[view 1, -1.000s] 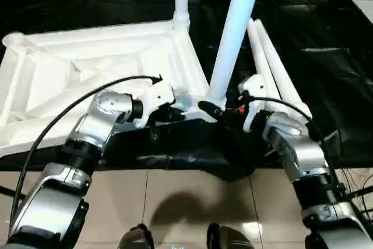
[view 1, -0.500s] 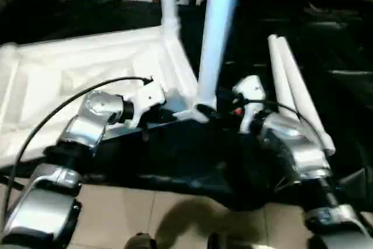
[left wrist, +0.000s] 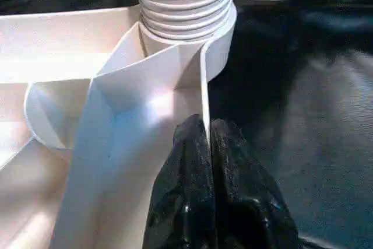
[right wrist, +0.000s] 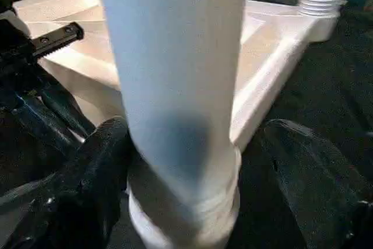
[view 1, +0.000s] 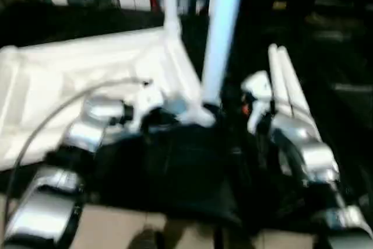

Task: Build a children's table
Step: Rotate leg to tighten

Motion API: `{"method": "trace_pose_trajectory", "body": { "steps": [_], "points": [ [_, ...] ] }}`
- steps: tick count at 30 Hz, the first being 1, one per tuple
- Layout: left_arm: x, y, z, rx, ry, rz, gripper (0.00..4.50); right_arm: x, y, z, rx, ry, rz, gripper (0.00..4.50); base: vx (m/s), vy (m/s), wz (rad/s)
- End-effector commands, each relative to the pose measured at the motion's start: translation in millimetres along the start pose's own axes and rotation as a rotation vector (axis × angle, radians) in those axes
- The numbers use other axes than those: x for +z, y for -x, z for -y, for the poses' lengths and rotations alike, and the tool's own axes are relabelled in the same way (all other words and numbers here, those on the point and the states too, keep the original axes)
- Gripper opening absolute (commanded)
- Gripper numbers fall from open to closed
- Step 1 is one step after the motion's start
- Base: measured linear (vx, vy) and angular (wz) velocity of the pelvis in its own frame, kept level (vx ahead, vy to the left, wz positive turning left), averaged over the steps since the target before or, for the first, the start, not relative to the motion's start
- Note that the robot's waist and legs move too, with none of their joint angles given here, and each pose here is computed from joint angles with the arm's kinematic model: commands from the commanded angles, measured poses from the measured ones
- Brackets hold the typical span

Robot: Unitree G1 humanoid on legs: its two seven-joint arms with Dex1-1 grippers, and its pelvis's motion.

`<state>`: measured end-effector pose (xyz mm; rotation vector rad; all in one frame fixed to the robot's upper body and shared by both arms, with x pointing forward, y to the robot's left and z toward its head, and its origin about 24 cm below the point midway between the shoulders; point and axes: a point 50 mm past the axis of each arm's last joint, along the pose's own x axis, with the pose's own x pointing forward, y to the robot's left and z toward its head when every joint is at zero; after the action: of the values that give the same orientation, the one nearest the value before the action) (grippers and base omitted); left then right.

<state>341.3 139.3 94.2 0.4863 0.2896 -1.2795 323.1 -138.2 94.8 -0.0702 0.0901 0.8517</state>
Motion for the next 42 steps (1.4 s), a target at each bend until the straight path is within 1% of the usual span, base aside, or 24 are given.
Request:
{"method": "trace_pose_trajectory", "body": {
  "steps": [1, 3, 6, 8, 9, 13, 15, 19, 25, 27, 30, 31, 32, 33, 36, 42],
  "points": [
    [20.7, 4.7, -5.8, 0.011, -0.068, 0.085, 0.00, 3.7, 3.1, -0.1, 0.014, 0.023, -0.001, 3.80, -0.093, -0.019, 0.03],
    [20.4, 4.6, -5.9, 0.009, -0.061, 0.084, 0.00, 4.3, 3.1, -0.6, 0.024, 0.030, 0.000, 3.80, -0.094, -0.015, 0.05],
    [20.4, 5.0, -6.0, -0.006, -0.076, 0.071, 0.00, 6.6, 1.9, -4.1, 0.086, 0.079, -0.010, 3.80, -0.091, 0.004, 0.05],
    [20.8, 4.8, -6.3, -0.006, -0.079, 0.069, 0.00, 5.9, 1.6, -4.8, 0.099, 0.089, -0.020, 3.80, -0.082, 0.024, -0.05],
    [21.0, 4.5, -5.9, -0.021, -0.082, 0.062, 0.00, 3.7, 1.4, -6.1, 0.130, 0.109, -0.046, 3.80, -0.072, 0.028, -0.10],
    [20.7, 4.3, -5.1, -0.034, -0.084, 0.049, 0.00, -0.7, 2.7, -7.0, 0.168, 0.129, -0.090, 3.80, -0.044, 0.016, -0.05],
    [20.5, 4.1, -4.7, -0.039, -0.086, 0.047, 0.00, -4.1, 2.6, -5.2, 0.167, 0.145, -0.119, 3.80, 0.000, 0.000, 0.00],
    [20.5, 3.3, -4.3, -0.044, -0.090, 0.046, 0.00, -6.4, 1.5, -1.5, 0.161, 0.149, -0.141, 3.80, 0.000, 0.000, 0.00],
    [19.3, 3.1, -3.4, -0.056, -0.087, 0.041, 0.00, -5.9, -0.1, 1.6, 0.164, 0.142, -0.144, 3.80, 0.000, 0.000, 0.00],
    [19.2, 3.1, -3.3, -0.059, -0.086, 0.041, 0.00, -5.7, -1.5, 1.8, 0.168, 0.135, -0.137, 3.54, 0.000, 0.000, 0.00],
    [19.2, 3.2, -3.0, -0.065, -0.088, 0.039, 0.00, -4.9, -4.1, 0.9, 0.187, 0.119, -0.125, 3.42, 0.000, 0.000, 0.00],
    [19.2, 3.2, -3.0, -0.066, -0.088, 0.039, 0.00, -5.0, -4.5, 0.7, 0.192, 0.116, -0.124, 3.20, 0.054, -0.001, 0.01],
    [19.1, 3.3, -2.9, -0.069, -0.089, 0.037, 0.00, -5.4, -4.6, 0.5, 0.196, 0.116, -0.126, 3.08, 0.054, -0.001, 0.01],
    [18.9, 3.4, -2.7, -0.072, -0.090, 0.035, 0.00, -6.0, -4.9, 0.7, 0.199, 0.117, -0.129, 3.08, 0.059, -0.003, 0.03],
    [18.8, 3.6, -3.1, -0.072, -0.090, 0.032, 0.00, -8.0, -5.3, 1.3, 0.207, 0.119, -0.138, 2.81, 0.060, -0.002, 0.02],
    [17.9, 3.1, -2.4, -0.077, -0.091, 0.028, 0.00, -11.0, -7.1, 2.7, 0.213, 0.108, -0.139, 2.71, 0.017, 0.000, 0.00]
  ]
}}
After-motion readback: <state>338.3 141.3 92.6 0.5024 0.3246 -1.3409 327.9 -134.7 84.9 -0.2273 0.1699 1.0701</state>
